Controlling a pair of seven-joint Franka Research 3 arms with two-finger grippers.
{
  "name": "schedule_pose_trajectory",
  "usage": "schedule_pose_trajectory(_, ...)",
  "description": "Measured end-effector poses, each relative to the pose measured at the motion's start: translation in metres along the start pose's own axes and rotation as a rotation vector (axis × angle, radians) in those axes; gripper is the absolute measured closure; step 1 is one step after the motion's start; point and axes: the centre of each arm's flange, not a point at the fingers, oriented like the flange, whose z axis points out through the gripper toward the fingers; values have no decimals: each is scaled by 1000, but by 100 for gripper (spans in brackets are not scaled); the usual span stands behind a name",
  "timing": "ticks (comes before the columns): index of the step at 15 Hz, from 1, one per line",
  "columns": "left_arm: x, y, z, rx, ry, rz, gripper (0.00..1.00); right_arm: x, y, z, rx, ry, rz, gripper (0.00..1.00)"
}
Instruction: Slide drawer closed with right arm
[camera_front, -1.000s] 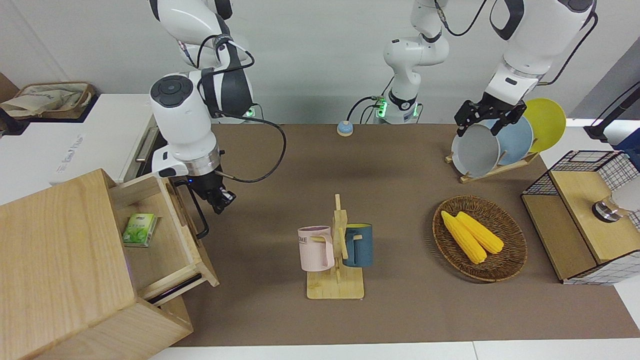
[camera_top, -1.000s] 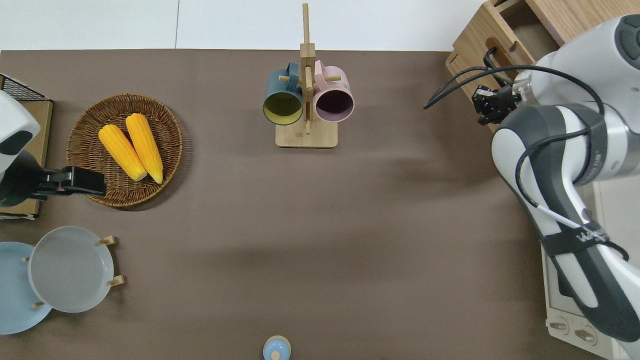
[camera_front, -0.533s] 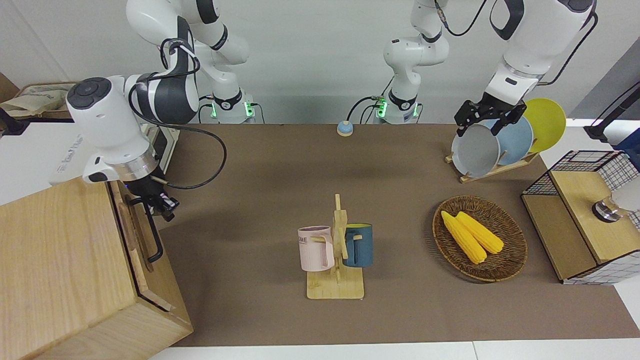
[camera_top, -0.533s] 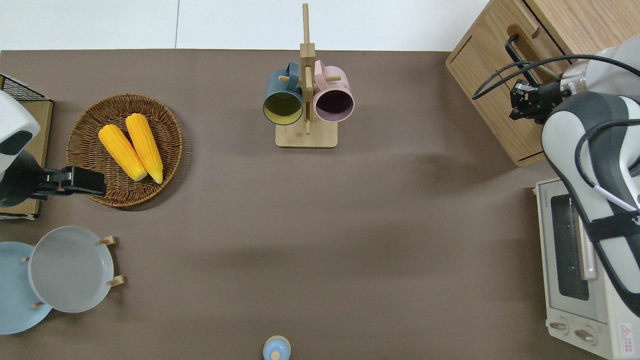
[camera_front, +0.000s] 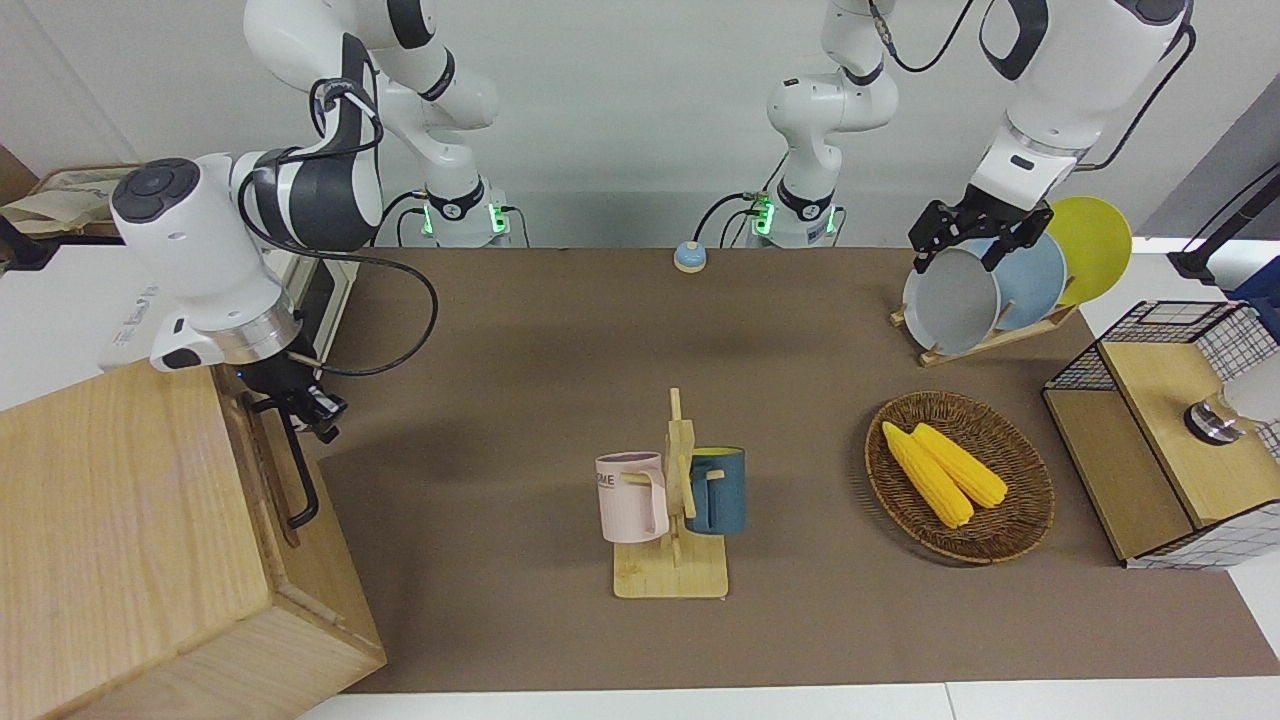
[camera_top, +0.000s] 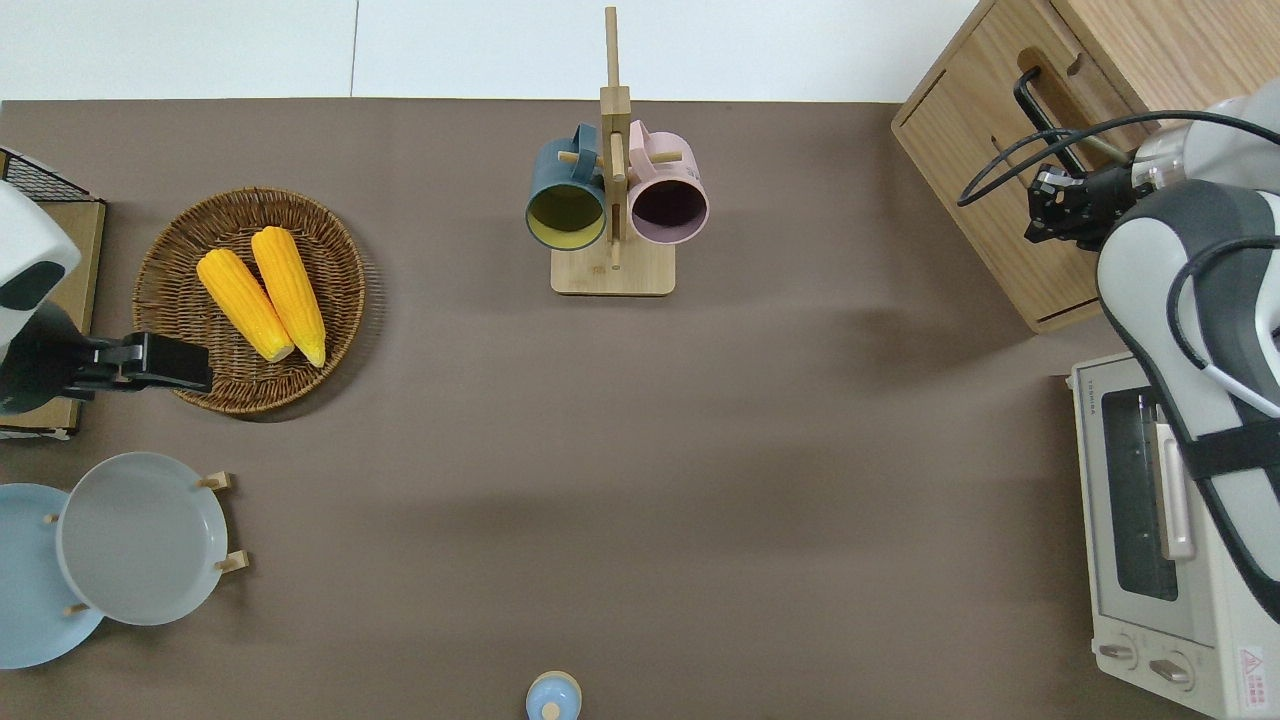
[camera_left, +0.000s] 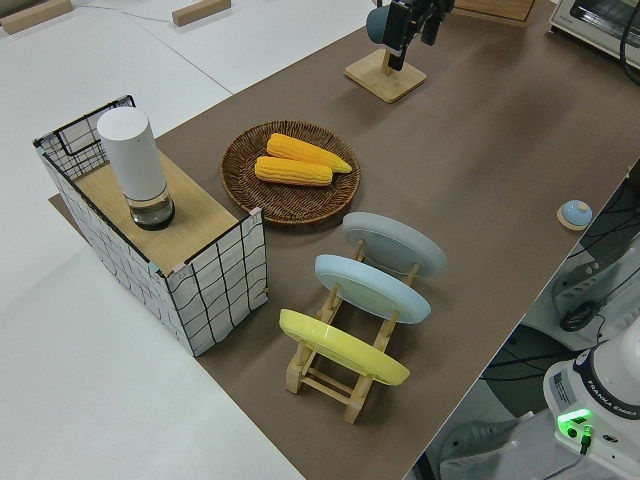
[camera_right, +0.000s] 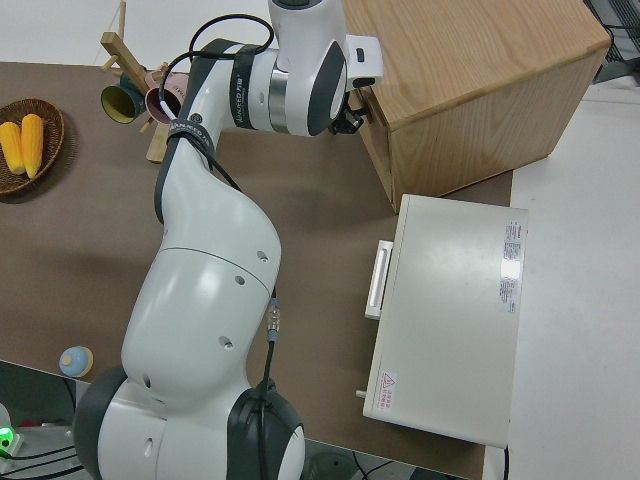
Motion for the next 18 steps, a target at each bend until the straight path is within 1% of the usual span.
schedule_pose_trajectory(5,0,0,0,0,0,0,0,-2,-4,2,0,-3,-23,99)
schedule_pose_trajectory(7,0,0,0,0,0,0,0,-10,-19,3,-1,-6,-62,99)
schedule_pose_trajectory(8,0,0,0,0,0,0,0,-19,-33,4,-5,-14,-89,99)
schedule_pose_trajectory(11,0,0,0,0,0,0,0,-56,-72,3,-37,-68,-169,99)
schedule_pose_trajectory(13,0,0,0,0,0,0,0,-73,-87,-6,-50,-83,-204,99)
schedule_pose_trajectory(16,0,0,0,0,0,0,1,-95,-88,-36,-76,-109,-230,99)
schedule_pose_trajectory(17,0,0,0,0,0,0,0,-102,-87,-45,-79,-113,-242,99)
schedule_pose_trajectory(18,0,0,0,0,0,0,0,-109,-84,-56,-79,-113,-268,99)
